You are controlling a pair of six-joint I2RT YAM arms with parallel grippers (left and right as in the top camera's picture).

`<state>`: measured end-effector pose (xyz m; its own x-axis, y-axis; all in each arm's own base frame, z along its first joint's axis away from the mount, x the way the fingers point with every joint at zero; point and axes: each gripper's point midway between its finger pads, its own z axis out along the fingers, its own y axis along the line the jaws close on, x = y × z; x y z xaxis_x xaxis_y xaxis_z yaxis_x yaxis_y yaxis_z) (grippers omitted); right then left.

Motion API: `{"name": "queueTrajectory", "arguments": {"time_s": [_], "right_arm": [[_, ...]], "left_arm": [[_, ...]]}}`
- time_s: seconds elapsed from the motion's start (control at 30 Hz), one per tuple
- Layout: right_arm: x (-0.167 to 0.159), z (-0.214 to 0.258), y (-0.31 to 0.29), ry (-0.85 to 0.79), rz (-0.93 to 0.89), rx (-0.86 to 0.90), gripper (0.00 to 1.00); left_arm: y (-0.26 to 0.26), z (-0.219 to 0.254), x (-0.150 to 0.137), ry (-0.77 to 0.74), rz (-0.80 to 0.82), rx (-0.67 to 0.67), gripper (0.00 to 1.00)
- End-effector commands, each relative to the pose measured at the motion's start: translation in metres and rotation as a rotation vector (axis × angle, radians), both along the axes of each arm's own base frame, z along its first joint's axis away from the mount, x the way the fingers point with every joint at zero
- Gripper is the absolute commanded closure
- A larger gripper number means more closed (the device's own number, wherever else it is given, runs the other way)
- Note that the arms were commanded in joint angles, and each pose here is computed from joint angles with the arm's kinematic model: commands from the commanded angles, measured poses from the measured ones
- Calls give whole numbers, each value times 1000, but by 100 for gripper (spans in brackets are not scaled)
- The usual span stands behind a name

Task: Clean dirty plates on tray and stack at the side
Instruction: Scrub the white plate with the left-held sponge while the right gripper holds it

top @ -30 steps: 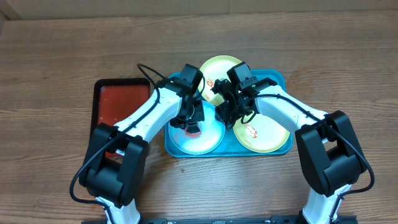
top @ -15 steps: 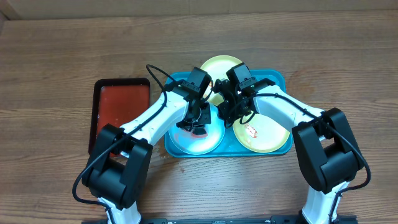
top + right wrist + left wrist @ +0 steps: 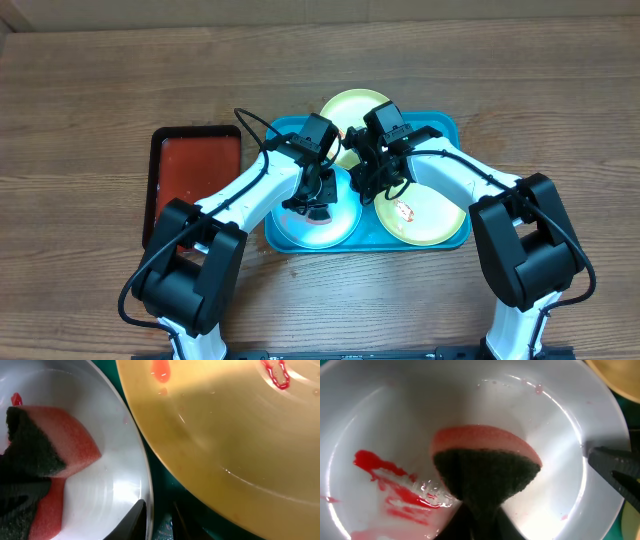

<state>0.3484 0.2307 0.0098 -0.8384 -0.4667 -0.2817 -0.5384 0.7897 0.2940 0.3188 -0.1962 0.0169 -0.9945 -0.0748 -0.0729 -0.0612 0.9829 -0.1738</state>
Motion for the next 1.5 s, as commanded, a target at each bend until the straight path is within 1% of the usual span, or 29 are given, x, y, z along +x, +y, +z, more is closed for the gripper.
{"name": "queueTrajectory", "arguments": {"time_s": [0.0, 0.1, 0.13, 0.17, 0.2, 0.33, 0.43, 0.5, 0.6, 0.7, 0.77, 0.83, 0.9, 0.97, 1.03, 1.1, 1.2, 1.33, 1.47], "right_arm": [[6, 0, 4, -9, -4, 4, 80], [6, 0, 4, -9, -4, 4, 80], [6, 0, 4, -9, -4, 4, 80], [6, 0, 4, -9, -4, 3, 82], [5, 0, 4, -9, -4, 3, 84], [5, 0, 4, -9, -4, 3, 84], [5, 0, 4, -8, -4, 3, 85], [5, 0, 4, -7, -4, 3, 85], [5, 0, 4, -7, -4, 2, 85], [5, 0, 4, -7, -4, 3, 85], [5, 0, 4, -7, -4, 3, 85], [5, 0, 4, -7, -4, 3, 85], [5, 0, 4, -7, -4, 3, 85], [5, 0, 4, -7, -4, 3, 85], [6, 0, 4, -7, -12, 4, 85], [6, 0, 4, -8, -15, 6, 85], [7, 1, 5, -11, -17, 8, 86], [7, 0, 5, -10, -18, 8, 89], [7, 0, 5, -10, -18, 8, 89]], "left_arm": [[4, 0, -2, -3, 1, 14, 90], [4, 0, -2, -1, -2, 16, 89], [4, 0, -3, 0, -2, 17, 91], [6, 0, -5, 10, -2, 22, 96], [10, -1, -7, 16, 1, 44, 96], [38, -2, -5, -15, 18, 197, 96], [63, 1, 4, -75, 32, 339, 96], [73, 4, 8, -102, 38, 397, 96], [81, 6, 11, -118, 42, 436, 96], [80, 8, 15, -113, 56, 408, 96], [71, 12, 17, -96, 40, 349, 96], [54, 17, 17, -66, -7, 244, 96], [28, 25, 15, -28, -70, 94, 96], [1, 31, 6, 17, -137, -71, 96], [-11, 33, -2, 56, -166, -155, 96], [-9, 28, -7, 72, -168, -148, 96], [2, 15, -10, 67, -159, -90, 96], [22, -4, -6, 23, -144, 10, 96], [49, -16, 2, -40, -119, 157, 96]]}}
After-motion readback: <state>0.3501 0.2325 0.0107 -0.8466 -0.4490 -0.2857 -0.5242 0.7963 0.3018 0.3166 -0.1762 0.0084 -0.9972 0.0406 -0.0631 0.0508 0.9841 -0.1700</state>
